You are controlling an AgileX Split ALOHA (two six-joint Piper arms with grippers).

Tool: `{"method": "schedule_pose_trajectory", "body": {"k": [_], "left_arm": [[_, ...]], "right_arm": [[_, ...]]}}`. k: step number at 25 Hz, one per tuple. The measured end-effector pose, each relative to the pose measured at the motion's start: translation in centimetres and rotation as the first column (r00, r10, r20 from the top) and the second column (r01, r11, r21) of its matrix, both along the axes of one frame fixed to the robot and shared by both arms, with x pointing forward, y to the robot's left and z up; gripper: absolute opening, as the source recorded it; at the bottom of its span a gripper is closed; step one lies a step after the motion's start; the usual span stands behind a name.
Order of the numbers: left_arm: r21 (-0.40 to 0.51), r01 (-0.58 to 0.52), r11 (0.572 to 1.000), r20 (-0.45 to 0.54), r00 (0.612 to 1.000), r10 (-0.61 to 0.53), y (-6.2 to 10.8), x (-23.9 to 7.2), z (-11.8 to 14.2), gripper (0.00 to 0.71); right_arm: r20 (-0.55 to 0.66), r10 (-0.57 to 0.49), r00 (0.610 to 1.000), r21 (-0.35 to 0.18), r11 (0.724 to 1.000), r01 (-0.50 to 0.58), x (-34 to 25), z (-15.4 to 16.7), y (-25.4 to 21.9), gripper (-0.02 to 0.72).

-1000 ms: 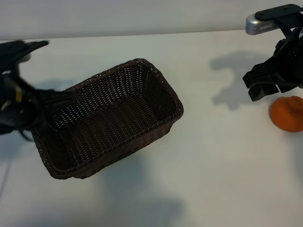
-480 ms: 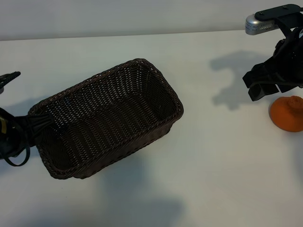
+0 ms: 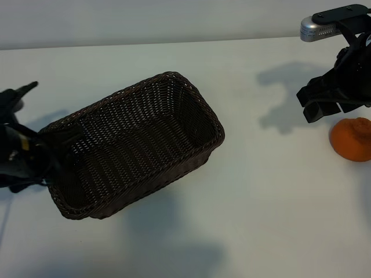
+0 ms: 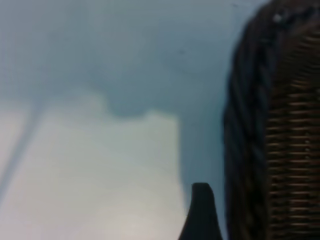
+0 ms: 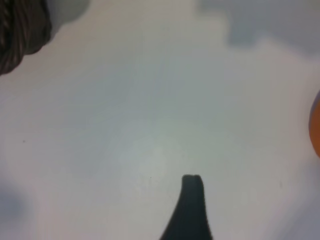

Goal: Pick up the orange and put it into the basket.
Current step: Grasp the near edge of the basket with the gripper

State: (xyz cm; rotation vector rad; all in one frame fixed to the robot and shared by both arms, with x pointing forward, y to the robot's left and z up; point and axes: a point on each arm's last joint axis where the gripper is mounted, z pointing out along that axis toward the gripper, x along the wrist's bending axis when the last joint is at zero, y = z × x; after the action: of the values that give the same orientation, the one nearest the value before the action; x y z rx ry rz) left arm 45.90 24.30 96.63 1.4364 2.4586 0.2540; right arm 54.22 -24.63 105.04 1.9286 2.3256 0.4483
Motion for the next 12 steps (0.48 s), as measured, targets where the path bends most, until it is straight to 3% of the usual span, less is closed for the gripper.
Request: {"method": "schedule_pose_trajectory", "body": {"k": [12], "left_arm": [[0.004, 0.011, 1.000, -0.087, 0.996, -0.011, -0.6, 1.3, -3.5, 0.575]], "right_arm": [[-0.001, 0.000, 1.000, 0.000, 1.000, 0.000, 0.0, 0.0, 0.0, 0.595]]}}
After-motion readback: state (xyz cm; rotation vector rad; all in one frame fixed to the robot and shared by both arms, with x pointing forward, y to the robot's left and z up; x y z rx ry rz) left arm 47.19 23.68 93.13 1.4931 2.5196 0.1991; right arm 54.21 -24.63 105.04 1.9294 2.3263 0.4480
